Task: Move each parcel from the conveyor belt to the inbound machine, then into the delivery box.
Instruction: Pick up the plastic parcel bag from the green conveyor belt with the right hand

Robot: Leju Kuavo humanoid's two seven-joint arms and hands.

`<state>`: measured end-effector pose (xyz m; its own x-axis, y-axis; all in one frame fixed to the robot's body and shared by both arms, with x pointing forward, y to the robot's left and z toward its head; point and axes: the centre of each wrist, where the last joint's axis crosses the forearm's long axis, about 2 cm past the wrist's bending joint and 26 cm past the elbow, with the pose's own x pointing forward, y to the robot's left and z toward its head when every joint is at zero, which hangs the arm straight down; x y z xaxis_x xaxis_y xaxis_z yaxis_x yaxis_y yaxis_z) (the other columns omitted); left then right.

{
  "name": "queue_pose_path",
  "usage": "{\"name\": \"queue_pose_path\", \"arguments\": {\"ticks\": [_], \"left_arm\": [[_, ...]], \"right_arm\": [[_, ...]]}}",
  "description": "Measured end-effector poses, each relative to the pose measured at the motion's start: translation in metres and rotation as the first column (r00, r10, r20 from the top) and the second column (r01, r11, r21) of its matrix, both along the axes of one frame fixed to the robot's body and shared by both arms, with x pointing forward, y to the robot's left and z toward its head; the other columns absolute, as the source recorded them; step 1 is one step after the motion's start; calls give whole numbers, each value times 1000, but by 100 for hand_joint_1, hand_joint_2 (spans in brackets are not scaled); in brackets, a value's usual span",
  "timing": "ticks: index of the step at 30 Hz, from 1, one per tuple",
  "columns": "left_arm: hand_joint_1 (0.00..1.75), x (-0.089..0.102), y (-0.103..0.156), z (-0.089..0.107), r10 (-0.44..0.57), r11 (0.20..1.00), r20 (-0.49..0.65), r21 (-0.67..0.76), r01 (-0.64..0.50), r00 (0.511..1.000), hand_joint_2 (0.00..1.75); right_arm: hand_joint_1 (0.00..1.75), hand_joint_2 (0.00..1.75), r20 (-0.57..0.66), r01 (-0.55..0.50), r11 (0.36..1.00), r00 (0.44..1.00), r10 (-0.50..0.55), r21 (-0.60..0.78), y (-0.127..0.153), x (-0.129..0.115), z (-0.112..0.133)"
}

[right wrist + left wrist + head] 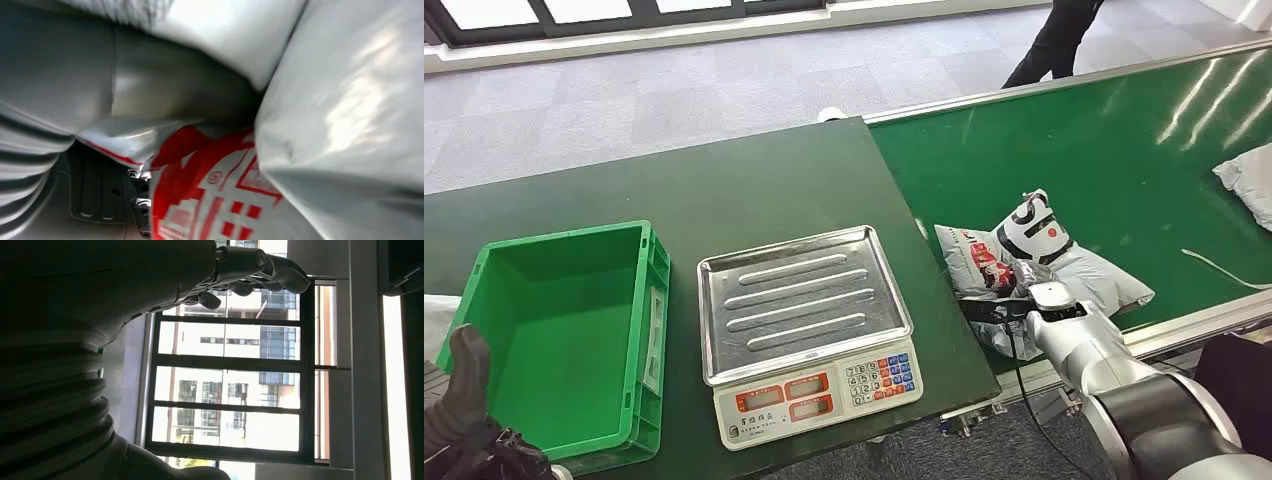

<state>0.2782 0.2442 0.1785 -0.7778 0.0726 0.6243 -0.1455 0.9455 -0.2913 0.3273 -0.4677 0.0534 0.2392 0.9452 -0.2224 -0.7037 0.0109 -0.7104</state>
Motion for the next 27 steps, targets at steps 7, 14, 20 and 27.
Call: {"name": "queue_pose_path", "arguments": {"ticks": [7,14,20,27], "left_arm": [[0,-2,4,0,16,1000,2,-1,-16,1000,175],[0,-5,10,3,41,999,14,1,-41,999,175],[0,-8,14,5,57,998,23,4,-57,998,175],[0,-12,17,5,64,998,26,13,-65,998,175]], "right_arm": [[175,175,42,12,999,999,-10,-42,4,3,2],[175,175,263,67,974,965,-8,-218,20,19,21],[175,175,370,79,950,928,40,-301,38,23,42],[175,175,539,147,931,840,61,-335,71,17,87]]}}
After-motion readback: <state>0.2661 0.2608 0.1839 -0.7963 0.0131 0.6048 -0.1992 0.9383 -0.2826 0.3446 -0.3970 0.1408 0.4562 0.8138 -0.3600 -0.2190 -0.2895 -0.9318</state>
